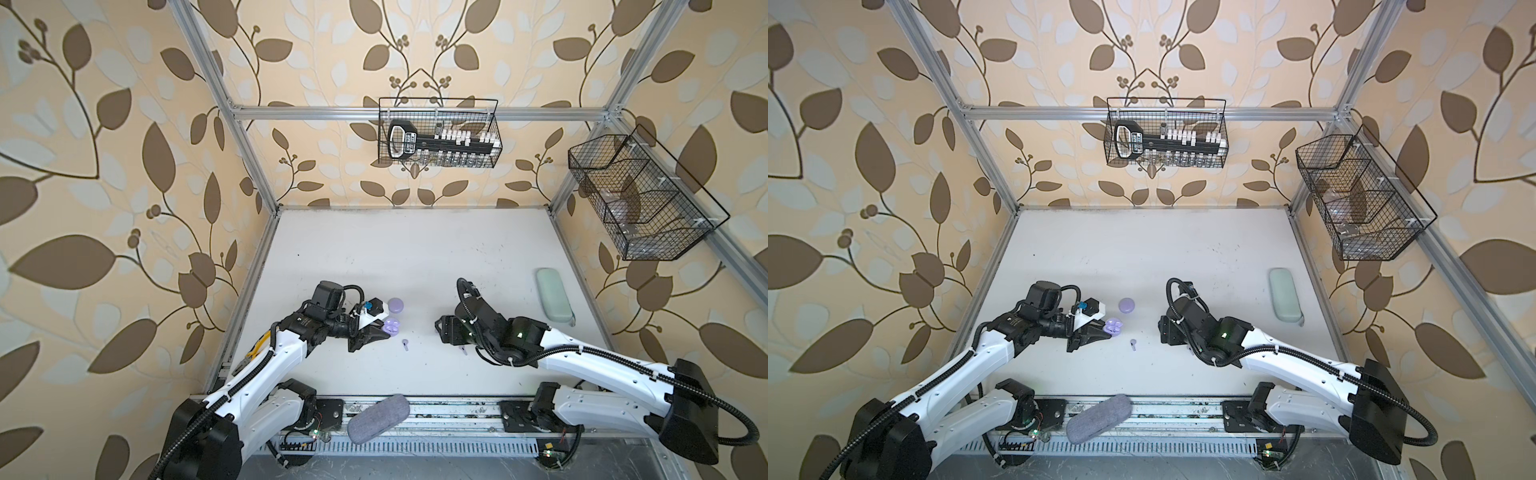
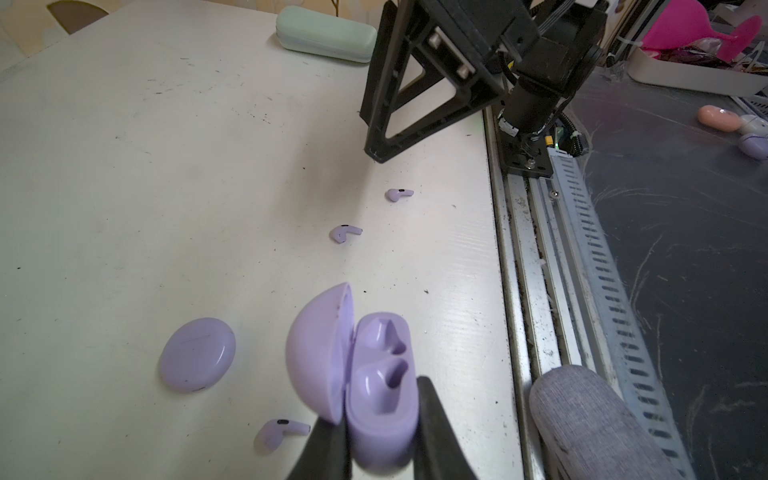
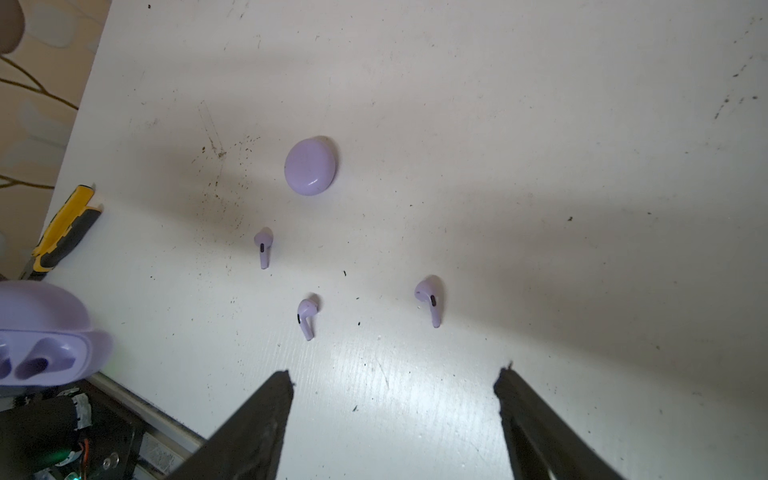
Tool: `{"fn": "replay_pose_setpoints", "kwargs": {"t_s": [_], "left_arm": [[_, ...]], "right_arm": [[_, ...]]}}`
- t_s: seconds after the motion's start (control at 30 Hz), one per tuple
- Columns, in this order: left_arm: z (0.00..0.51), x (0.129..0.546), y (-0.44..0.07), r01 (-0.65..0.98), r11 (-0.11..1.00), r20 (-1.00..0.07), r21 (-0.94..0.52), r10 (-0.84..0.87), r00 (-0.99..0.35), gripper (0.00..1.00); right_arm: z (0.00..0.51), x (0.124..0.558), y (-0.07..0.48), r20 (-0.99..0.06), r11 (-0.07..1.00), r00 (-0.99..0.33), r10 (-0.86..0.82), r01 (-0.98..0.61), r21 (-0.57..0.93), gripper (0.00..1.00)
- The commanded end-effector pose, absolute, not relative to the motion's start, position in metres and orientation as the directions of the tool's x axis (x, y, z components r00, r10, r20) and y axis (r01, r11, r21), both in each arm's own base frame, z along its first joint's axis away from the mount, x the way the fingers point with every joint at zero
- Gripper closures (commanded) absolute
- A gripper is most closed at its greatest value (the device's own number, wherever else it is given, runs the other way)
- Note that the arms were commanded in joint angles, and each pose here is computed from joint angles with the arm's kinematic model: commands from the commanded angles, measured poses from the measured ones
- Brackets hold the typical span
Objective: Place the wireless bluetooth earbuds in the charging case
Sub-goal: 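Move the right gripper over a lavender earbud on the table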
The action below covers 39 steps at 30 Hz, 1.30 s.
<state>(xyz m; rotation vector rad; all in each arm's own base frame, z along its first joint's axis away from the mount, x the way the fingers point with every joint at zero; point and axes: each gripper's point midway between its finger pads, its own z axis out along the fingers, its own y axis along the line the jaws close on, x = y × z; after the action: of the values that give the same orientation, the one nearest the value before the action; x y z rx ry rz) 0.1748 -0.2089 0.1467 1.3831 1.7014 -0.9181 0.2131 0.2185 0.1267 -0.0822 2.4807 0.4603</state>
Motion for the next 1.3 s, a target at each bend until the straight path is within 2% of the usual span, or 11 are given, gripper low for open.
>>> {"fn": "replay_pose_setpoints", "kwargs": {"t_s": [0.0,0.7,1.07,1.27], "left_arm": [[0.148,0.172,-0.210,0.987,0.150,-0.889,-0.055,0.443,-0.116,0.97],[0.148,0.171,-0.210,0.988,0.147,-0.890,-0.053,0.441,-0.113,0.97],[0.148,0.171,-0.210,0.987,0.149,-0.890,-0.052,0.441,-0.114,0.96],[0.149,0.172,-0.210,0.987,0.151,-0.890,-0.051,0.441,-0.113,0.96]], "right_arm": [[0.119,0.212,0.212,-0.573,0.953,-0.818,0.042,-0.140,0.269,0.21],[0.089,0.203,0.202,-0.513,0.983,-0.858,0.004,-0.089,0.158,0.23],[0.073,0.204,0.183,-0.478,0.997,-0.877,-0.050,-0.076,0.035,0.30],[0.062,0.205,0.175,-0.448,0.996,-0.890,-0.084,-0.082,-0.022,0.39]]}}
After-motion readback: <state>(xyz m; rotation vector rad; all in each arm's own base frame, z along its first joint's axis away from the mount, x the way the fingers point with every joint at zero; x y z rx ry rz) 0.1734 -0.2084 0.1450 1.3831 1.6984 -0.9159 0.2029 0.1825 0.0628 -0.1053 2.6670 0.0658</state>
